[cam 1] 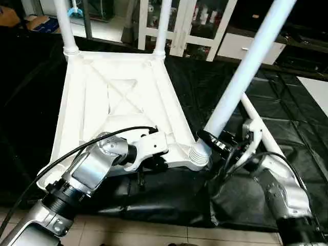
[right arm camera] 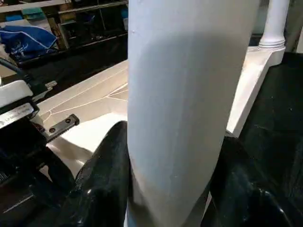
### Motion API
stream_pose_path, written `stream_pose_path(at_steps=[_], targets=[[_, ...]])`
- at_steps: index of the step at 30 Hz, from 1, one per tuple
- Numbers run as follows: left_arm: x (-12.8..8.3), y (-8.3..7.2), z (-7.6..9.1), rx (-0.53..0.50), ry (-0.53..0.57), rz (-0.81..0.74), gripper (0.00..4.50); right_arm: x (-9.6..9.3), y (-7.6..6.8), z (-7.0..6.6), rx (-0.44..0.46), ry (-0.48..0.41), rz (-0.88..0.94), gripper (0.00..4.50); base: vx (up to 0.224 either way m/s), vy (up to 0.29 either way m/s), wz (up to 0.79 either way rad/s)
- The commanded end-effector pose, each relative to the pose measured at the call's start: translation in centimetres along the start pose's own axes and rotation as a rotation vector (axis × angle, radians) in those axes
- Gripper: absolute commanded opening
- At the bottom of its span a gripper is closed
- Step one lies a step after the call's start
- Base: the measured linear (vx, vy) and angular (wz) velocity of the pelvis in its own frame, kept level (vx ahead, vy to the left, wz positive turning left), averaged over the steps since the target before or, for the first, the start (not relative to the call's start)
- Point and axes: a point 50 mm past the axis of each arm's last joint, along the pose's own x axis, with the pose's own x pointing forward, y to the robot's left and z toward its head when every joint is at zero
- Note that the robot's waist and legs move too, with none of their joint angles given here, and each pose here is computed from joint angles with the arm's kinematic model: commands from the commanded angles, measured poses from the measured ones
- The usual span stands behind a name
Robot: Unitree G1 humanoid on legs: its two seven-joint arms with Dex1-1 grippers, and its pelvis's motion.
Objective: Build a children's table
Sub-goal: Insert table leg to table base
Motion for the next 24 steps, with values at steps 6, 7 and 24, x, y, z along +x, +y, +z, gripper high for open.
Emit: stream_pose_path(at_steps=[6, 7, 24], targets=[[0.9, -0.7, -2.0, -0.080, 0.035, -0.037, 0.00, -3.0, -0.3, -3.2, 0.028, 0.126, -0.125, 1.84, 0.000, 0.000, 0.00], [0.9, -0.6, -1.9, -0.079, 0.034, -0.034, 0.00, -3.0, -0.2, -3.2, 0.008, 0.123, -0.123, 1.84, 0.000, 0.000, 0.00], [0.7, -0.3, -1.8, -0.071, 0.038, -0.037, 0.00, -3.1, 0.4, -5.3, 0.038, 0.283, -0.094, 1.83, 0.000, 0.000, 0.00]])
